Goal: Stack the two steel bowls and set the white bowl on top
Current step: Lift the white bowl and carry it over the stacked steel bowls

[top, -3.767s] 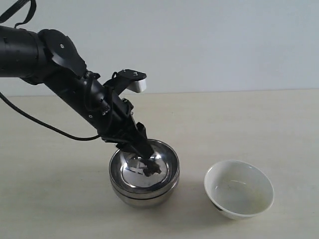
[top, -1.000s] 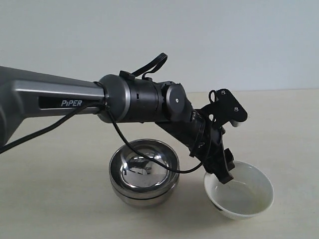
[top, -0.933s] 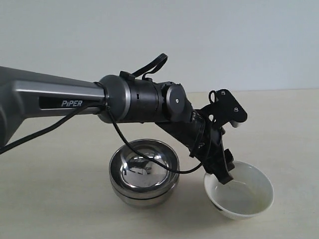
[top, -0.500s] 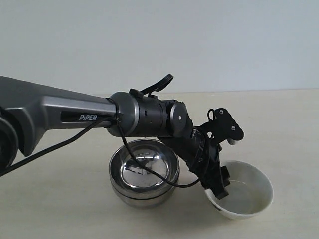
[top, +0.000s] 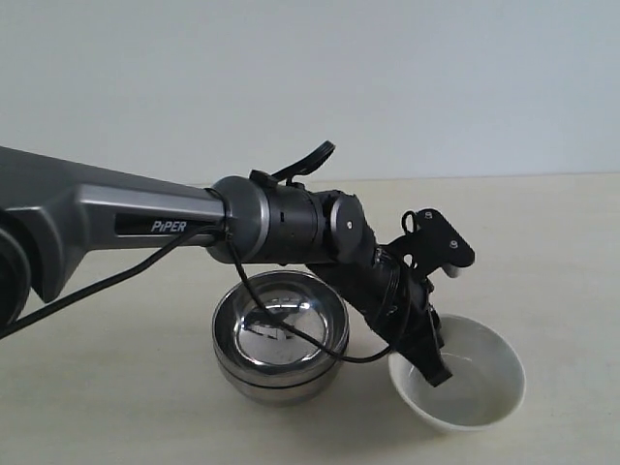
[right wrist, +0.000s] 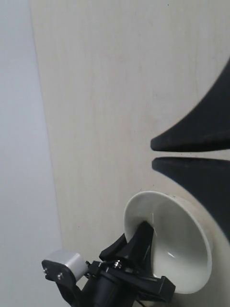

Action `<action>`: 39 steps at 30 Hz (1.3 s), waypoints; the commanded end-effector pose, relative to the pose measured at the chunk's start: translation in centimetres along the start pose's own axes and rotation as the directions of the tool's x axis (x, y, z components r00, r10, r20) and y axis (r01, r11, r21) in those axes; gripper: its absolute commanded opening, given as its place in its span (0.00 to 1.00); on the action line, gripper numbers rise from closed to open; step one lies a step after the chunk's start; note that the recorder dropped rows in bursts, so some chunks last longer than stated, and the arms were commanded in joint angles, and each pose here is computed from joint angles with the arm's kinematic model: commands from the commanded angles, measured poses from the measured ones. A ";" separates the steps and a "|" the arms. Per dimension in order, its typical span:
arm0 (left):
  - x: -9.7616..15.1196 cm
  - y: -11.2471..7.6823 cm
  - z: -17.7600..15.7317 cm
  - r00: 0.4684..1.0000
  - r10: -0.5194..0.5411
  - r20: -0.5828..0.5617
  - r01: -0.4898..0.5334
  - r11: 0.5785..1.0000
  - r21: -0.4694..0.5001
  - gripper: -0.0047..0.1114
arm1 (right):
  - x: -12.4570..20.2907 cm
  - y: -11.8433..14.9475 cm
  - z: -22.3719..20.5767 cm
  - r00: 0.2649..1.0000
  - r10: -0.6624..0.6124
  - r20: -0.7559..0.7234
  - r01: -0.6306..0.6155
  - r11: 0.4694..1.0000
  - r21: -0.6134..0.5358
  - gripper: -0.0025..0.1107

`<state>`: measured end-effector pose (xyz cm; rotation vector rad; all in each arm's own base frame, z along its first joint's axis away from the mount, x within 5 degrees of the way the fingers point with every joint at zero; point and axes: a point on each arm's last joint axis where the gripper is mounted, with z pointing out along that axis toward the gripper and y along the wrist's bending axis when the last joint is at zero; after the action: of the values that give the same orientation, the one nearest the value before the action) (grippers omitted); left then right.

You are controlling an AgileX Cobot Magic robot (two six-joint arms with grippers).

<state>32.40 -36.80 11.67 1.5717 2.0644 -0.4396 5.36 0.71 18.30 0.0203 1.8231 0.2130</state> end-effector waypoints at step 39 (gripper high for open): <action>-4.1 2.5 -10.2 0.911 -0.403 0.084 0.399 0.915 0.061 0.07 | -0.1 0.0 0.0 1.000 0.003 0.013 -0.003 1.000 0.000 0.02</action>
<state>33.72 -34.06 20.82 1.1720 2.3264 -0.6573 5.36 0.71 18.30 0.0203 1.8231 0.2130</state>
